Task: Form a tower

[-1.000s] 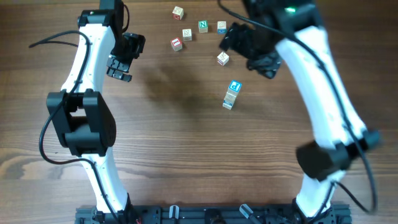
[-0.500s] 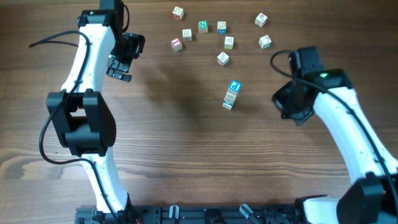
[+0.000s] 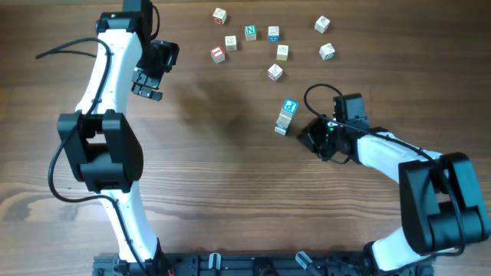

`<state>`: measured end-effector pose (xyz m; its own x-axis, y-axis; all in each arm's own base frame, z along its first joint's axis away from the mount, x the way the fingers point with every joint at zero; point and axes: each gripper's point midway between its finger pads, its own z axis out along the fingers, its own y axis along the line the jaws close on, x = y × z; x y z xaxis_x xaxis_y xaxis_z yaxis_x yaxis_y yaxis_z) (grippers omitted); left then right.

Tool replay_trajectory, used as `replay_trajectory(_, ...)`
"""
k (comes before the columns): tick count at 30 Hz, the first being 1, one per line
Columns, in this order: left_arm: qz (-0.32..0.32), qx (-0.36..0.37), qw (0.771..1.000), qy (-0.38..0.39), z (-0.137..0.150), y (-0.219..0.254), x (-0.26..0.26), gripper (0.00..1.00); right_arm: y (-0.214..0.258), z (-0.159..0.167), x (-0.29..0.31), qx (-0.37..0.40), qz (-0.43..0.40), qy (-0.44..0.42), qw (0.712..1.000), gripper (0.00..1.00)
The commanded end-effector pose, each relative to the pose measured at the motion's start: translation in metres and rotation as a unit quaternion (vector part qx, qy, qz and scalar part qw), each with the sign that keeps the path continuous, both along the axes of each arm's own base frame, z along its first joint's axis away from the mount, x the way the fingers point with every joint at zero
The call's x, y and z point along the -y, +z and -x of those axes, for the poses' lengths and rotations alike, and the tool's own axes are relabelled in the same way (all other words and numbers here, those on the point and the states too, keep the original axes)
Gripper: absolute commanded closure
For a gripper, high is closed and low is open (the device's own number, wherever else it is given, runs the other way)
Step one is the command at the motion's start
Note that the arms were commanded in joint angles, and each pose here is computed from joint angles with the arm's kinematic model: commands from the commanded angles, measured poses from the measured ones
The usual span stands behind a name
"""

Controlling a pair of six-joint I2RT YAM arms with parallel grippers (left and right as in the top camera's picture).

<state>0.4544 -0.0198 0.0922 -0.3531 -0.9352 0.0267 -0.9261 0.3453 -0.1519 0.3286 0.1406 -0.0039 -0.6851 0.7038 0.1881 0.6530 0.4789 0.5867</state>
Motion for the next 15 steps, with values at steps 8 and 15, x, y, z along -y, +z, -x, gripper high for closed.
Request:
replay_trajectory(8, -0.004, 0.012, 1.0, -0.003, 0.001, 0.011, -0.003, 0.0, -0.026, -0.007, -0.008, -0.044, -0.046, -0.058, 0.996, 0.96)
replay_trajectory(15, -0.004, 0.012, 1.0, -0.003, 0.001, 0.011, -0.003, 0.0, -0.019, -0.016, -0.012, -0.028, -0.061, -0.063, 0.996, 0.96)
